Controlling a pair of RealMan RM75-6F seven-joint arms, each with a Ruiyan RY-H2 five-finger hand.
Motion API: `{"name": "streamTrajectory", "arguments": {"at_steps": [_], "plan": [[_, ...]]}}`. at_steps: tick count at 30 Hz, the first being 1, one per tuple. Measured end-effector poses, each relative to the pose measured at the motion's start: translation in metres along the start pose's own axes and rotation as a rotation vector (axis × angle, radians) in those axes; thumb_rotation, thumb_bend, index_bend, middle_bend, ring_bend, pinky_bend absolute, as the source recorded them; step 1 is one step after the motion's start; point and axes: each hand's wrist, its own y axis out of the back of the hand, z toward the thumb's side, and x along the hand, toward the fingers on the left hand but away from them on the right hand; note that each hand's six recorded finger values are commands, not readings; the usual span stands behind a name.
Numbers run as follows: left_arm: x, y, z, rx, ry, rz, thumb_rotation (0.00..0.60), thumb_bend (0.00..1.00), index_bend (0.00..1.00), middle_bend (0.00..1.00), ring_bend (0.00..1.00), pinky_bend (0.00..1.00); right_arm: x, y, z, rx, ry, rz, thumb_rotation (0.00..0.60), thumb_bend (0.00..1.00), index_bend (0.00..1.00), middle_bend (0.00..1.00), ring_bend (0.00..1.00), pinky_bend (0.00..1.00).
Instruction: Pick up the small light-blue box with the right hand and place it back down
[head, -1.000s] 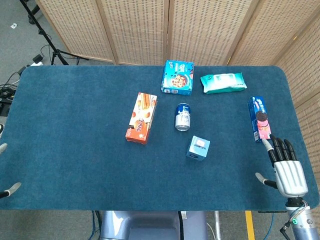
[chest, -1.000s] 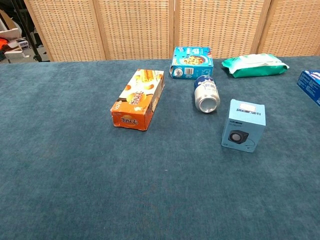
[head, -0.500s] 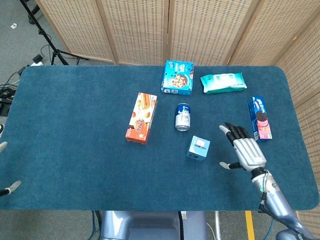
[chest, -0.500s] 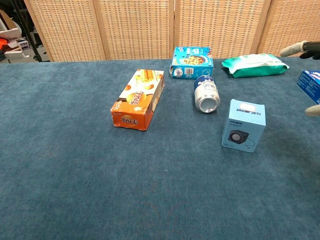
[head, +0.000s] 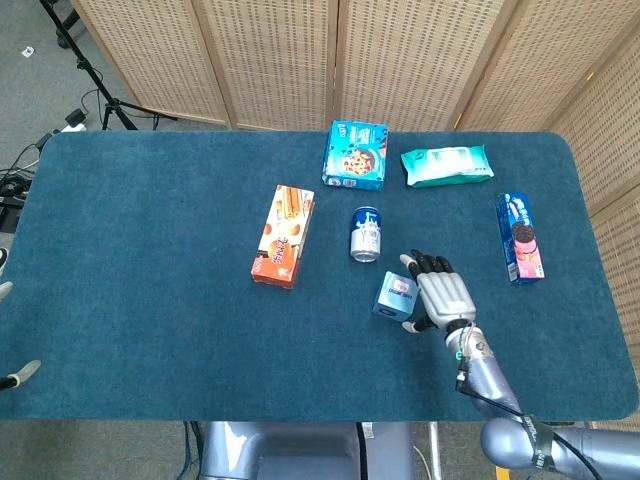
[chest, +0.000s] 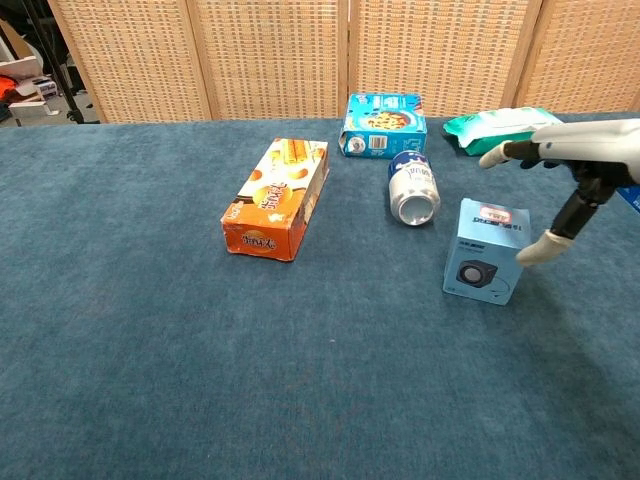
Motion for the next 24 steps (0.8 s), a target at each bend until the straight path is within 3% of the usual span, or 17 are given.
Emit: {"name": "streamTrajectory", "arguments": {"at_steps": [6,8,10,15,20,24], "plan": [[0.001,0.000,-0.001,-0.003,0.004,-0.001,0.600,0.00,0.00,0.00,0.00,0.00,-0.013,-0.009,0.023,0.017,-0.001,-0.004,0.600,0.00,0.00,0.01,0.00,0.03],[0.001,0.001,-0.001,-0.004,0.005,0.000,0.600,0.00,0.00,0.00,0.00,0.00,-0.019,-0.011,0.024,0.031,-0.014,-0.016,0.600,0.00,0.03,0.06,0.02,0.05],[0.001,0.001,-0.002,-0.006,0.008,0.001,0.600,0.00,0.00,0.00,0.00,0.00,-0.025,-0.013,0.024,0.043,-0.026,-0.026,0.600,0.00,0.08,0.14,0.08,0.08],[0.002,0.002,-0.004,-0.011,0.014,0.001,0.600,0.00,0.00,0.00,0.00,0.00,-0.035,-0.017,0.019,0.096,-0.062,-0.058,0.600,0.01,0.31,0.40,0.38,0.23],[0.003,0.002,-0.004,-0.010,0.012,-0.001,0.600,0.00,0.00,0.00,0.00,0.00,-0.036,-0.020,0.015,0.130,-0.068,-0.062,0.600,0.14,0.43,0.55,0.50,0.30],[0.002,0.002,-0.004,-0.011,0.011,0.001,0.600,0.00,0.00,0.00,0.00,0.00,-0.031,-0.016,0.014,0.140,-0.047,-0.077,0.600,0.16,0.43,0.57,0.51,0.31]]}}
